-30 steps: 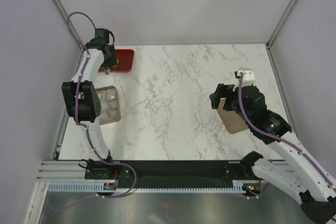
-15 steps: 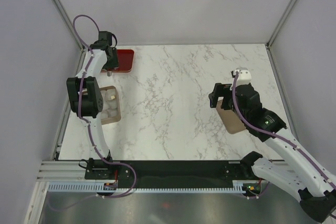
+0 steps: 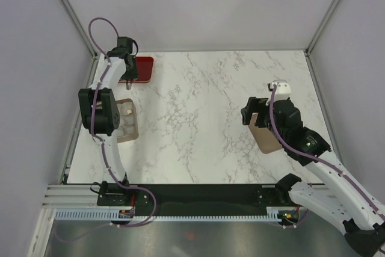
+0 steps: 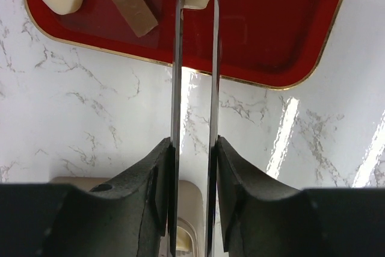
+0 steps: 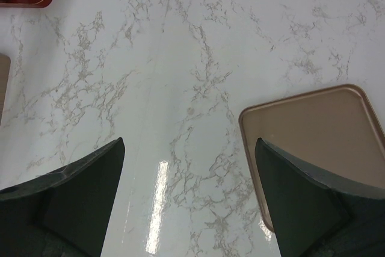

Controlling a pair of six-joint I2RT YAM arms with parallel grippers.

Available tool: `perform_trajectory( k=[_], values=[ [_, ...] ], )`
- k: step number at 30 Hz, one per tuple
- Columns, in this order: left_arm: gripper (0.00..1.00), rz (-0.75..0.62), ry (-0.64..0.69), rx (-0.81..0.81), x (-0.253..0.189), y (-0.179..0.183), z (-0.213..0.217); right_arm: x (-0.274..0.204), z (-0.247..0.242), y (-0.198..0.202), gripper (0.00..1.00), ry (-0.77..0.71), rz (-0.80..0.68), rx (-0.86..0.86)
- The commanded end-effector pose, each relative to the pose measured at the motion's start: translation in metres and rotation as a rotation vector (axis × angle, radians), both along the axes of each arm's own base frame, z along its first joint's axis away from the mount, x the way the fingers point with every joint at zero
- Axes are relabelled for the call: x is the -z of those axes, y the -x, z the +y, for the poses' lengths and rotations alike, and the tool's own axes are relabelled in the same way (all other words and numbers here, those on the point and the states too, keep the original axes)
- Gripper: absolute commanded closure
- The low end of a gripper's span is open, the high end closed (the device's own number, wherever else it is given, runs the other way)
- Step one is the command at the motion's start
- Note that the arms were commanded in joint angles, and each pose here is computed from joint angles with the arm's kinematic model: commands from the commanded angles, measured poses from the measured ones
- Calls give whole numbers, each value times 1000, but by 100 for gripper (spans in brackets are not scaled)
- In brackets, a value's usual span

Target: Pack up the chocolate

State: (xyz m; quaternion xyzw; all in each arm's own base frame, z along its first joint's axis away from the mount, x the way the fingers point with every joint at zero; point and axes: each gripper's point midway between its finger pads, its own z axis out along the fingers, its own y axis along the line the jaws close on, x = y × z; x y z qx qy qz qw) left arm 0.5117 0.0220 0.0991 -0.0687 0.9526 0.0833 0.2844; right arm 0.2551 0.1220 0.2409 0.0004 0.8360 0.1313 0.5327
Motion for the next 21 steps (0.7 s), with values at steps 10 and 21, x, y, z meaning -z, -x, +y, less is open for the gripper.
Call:
perform_trajectory(
  k=[10, 21],
  values=[
    [66, -78, -20, 32, -66, 27, -12, -33, -10, 12, 2, -35, -74, 8],
    [69, -64, 19, 11, -112, 88, -25, -49, -17, 27, 2, -62, -101, -7]
  ],
)
